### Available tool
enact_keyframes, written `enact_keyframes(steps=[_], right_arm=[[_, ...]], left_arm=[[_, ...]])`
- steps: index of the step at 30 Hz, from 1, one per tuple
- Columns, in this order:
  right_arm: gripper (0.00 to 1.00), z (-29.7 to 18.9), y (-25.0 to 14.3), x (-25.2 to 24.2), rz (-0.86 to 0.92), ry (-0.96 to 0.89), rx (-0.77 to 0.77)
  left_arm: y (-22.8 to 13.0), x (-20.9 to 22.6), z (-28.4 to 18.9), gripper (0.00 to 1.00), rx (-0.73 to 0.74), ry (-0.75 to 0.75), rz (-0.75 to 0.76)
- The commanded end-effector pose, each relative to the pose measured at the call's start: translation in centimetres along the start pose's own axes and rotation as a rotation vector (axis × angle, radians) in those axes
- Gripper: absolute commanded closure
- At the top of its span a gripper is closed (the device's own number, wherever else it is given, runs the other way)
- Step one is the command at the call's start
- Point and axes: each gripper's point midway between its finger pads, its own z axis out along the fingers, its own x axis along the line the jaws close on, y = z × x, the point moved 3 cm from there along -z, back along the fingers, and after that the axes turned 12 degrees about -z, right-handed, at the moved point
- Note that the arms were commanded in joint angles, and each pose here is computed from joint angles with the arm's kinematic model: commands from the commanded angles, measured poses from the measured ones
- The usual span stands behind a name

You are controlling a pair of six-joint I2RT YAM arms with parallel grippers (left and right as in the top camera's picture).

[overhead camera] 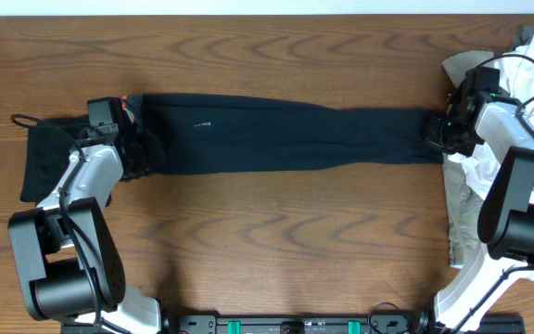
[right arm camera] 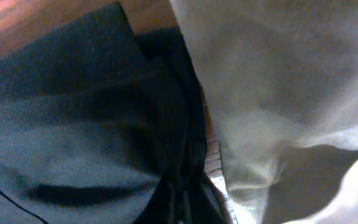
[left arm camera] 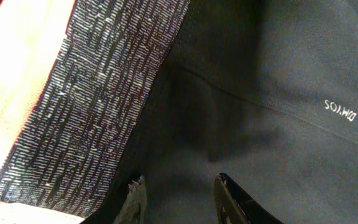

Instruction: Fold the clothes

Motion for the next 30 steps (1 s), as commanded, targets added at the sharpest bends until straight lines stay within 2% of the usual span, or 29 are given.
enact_keyframes(steps=[1,14,24,30], right_arm=[[0.99,0.7,-0.5,0.2,0.010,0.023,0.022],[0.99,-4.3,-1.6,0.1,0.011,-0.016,0.024],[0.98,-4.8,-3.4,-2.2,0.019,-0.159,0.106],[0.97,-5.0,-3.9,-3.5,0.050,-0.175,0.126]], left_arm=[[0.3,-0.2,-0.2,0.62,-0.008,0.000,0.012],[0.3,-0.2,-0.2,0.62,-0.007,0.001,0.012],[0.1,-0.1,-0.2,0.62,0.002,0.008,0.014],[0.1,-0.1,-0.2,0.62,0.002,0.008,0.014]])
